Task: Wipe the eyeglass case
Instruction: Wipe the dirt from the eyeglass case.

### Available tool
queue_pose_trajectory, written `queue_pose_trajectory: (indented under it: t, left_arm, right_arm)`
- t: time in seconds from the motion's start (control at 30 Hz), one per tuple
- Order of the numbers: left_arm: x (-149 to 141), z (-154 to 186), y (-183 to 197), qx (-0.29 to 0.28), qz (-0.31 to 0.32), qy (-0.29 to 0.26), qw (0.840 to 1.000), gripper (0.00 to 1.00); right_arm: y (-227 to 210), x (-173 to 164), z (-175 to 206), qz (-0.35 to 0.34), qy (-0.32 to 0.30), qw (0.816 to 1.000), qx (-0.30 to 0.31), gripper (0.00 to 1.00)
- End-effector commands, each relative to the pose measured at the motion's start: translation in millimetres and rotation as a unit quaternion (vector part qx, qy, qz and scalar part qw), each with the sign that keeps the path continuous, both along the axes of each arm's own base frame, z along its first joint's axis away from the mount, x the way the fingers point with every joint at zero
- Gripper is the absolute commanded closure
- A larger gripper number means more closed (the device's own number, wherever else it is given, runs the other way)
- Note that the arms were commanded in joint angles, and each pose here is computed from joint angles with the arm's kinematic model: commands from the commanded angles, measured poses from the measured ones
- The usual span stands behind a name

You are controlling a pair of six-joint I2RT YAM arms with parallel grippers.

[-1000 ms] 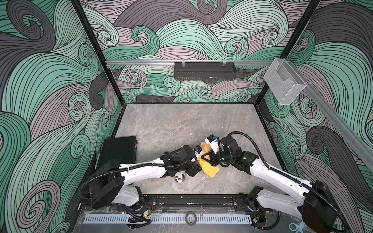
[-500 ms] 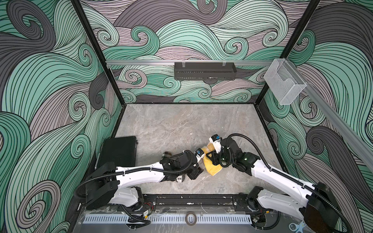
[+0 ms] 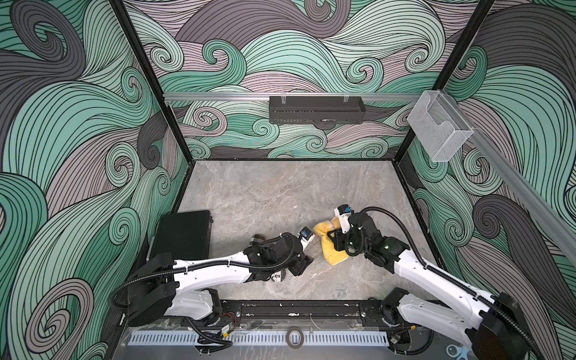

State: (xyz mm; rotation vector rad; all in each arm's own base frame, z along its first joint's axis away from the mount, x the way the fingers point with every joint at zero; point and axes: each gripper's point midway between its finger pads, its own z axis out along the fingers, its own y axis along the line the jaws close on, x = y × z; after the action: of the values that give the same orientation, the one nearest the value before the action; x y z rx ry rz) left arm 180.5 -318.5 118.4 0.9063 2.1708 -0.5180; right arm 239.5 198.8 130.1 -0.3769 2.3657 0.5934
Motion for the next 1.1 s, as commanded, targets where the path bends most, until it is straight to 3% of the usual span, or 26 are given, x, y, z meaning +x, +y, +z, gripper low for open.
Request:
queue_pose_trajectory:
  t: [0.0,0.1,0.2,0.43,0.6,0.77,0.97,1.07]
  left_arm:
    - [20,42,-16,-0.044,0.033,-0.039,0.998,0.50]
    - [25,45,-22,-0.026,0.035,-0.037,0.998,0.50]
    - [30,46,-26,-0.017,0.040,-0.033,0.999,0.50]
    - [39,42,-25,-0.021,0.064,-0.015,0.998,0.50]
    - [39,39,-27,-0.024,0.068,-0.003,0.997,0.49]
    - [42,36,-25,-0.033,0.070,0.009,0.997,0.49]
    - [40,31,-21,-0.032,0.057,0.028,0.997,0.49]
    - [37,30,-18,-0.043,0.047,0.042,0.997,0.49]
  right_arm:
    - [31,-12,26,0.075,-0.010,0.996,0.042,1.00]
    - [42,-16,33,0.111,-0.009,0.993,0.043,1.00]
    - [40,-8,28,0.105,-0.006,0.994,0.021,1.00]
    - [-6,35,14,-0.008,0.008,1.000,-0.005,1.00]
    - [26,23,26,0.077,0.013,0.995,0.054,1.00]
    - [44,2,26,0.127,0.014,0.990,0.063,1.00]
    - [4,28,2,0.004,0.027,1.000,0.003,1.00]
    - [-6,33,2,-0.032,0.031,0.999,0.010,1.00]
